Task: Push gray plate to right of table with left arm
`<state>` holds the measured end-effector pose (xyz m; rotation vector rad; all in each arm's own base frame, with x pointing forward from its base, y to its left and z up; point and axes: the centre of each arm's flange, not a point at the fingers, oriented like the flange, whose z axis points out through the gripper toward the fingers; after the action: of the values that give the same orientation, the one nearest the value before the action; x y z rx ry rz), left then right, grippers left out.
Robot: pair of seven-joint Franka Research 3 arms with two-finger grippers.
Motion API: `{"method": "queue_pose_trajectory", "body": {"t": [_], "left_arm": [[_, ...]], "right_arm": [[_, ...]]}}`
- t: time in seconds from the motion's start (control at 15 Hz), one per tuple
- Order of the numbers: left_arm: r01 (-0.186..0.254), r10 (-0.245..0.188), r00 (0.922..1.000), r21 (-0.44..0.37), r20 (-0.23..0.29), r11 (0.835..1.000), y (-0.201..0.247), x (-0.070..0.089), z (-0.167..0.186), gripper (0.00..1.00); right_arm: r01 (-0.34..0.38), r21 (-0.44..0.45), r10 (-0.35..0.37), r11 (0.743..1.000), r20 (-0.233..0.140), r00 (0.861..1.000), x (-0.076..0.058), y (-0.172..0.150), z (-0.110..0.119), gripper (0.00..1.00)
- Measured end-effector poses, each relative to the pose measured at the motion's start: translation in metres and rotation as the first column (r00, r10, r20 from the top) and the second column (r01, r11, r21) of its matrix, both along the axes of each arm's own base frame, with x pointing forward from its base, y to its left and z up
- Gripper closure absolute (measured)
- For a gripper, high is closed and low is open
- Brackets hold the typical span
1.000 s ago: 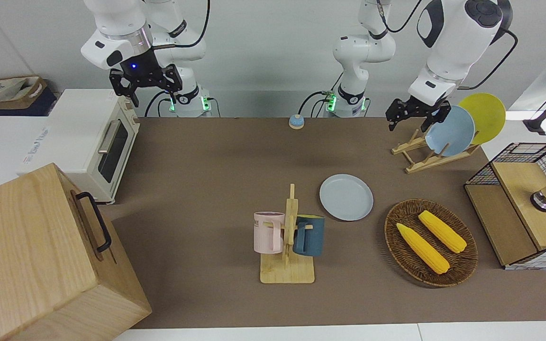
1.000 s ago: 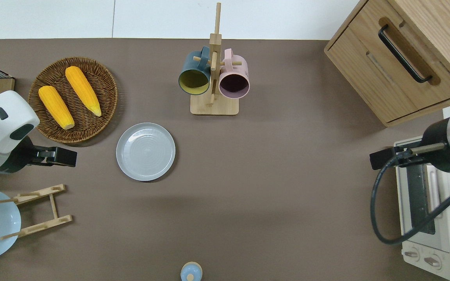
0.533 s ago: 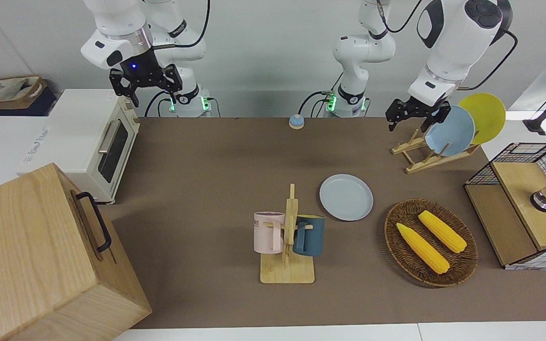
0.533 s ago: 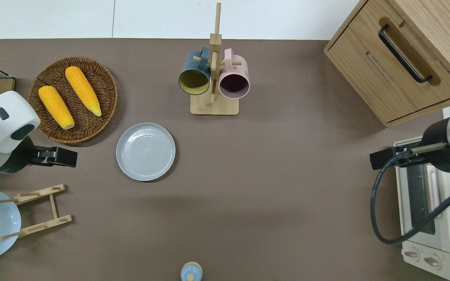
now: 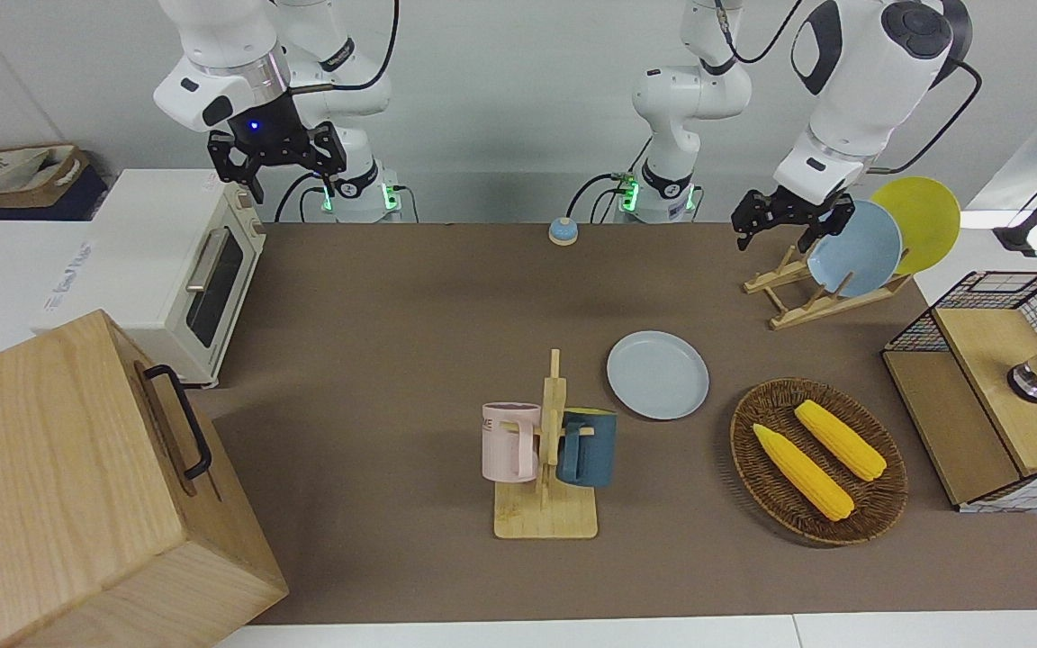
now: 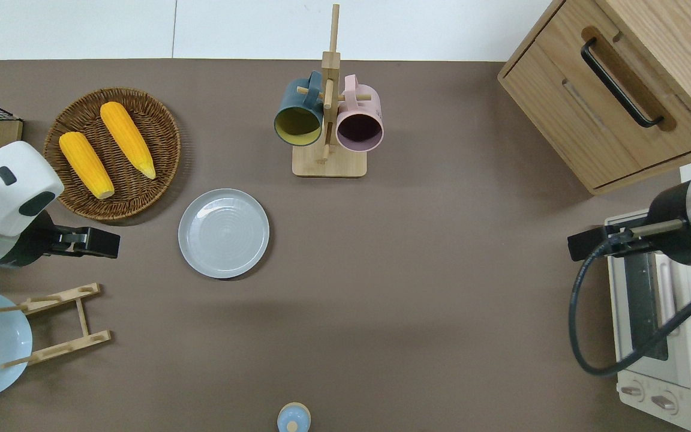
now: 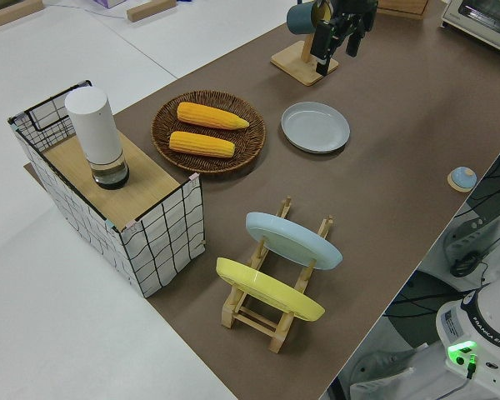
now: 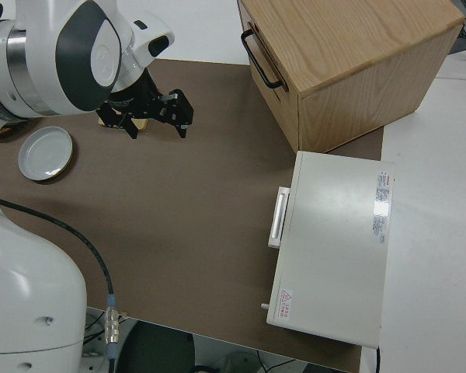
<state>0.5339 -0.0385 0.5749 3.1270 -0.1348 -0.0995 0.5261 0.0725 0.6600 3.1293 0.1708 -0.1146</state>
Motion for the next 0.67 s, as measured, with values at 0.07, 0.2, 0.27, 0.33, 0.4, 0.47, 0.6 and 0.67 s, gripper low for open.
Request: {"method": "queue_pose_trajectory", "body": {"t": [0.07, 0.2, 0.27, 0.33, 0.4, 0.47, 0.6, 0.67], "left_arm": [[-0.003, 0.003, 1.0, 0.0, -0.002, 1.0, 0.001, 0.0, -0.001, 0.0], [-0.01, 0.01, 0.9999, 0.0, -0.004, 1.0, 0.002, 0.0, -0.001, 0.0], [-0.013, 0.013, 0.9999, 0.001, -0.007, 1.0, 0.003, 0.0, -0.002, 0.0], [-0.016, 0.016, 0.9998, 0.001, -0.011, 1.0, 0.003, -0.001, -0.003, 0.0], [-0.023, 0.023, 0.9996, 0.002, -0.019, 1.0, 0.003, -0.001, -0.005, 0.0], [-0.03, 0.031, 0.9992, 0.004, -0.025, 1.0, 0.003, -0.001, -0.008, 0.0], [-0.07, 0.07, 0.997, 0.008, -0.034, 0.998, 0.003, -0.002, -0.012, 0.0], [-0.111, 0.111, 0.9929, 0.013, -0.041, 0.994, 0.003, -0.002, -0.015, 0.0]], "right_arm": [[0.0, 0.0, 0.0, 1.0, 0.0, 1.0, 0.0, 0.0, 0.0, 0.01], [0.0, 0.0, 0.0, 1.0, 0.0, 1.0, 0.0, 0.0, 0.0, 0.01], [0.0, 0.0, 0.0, 1.0, 0.0, 1.0, 0.0, 0.0, 0.0, 0.01], [0.0, 0.0, 0.0, 1.0, 0.0, 1.0, 0.0, 0.0, 0.0, 0.01], [0.0, 0.0, 0.0, 1.0, 0.0, 1.0, 0.0, 0.0, 0.0, 0.01], [0.0, 0.0, 0.0, 1.0, 0.0, 1.0, 0.0, 0.0, 0.0, 0.01], [0.0, 0.0, 0.0, 1.0, 0.0, 1.0, 0.0, 0.0, 0.0, 0.01], [0.0, 0.0, 0.0, 1.0, 0.0, 1.0, 0.0, 0.0, 0.0, 0.01]]}}
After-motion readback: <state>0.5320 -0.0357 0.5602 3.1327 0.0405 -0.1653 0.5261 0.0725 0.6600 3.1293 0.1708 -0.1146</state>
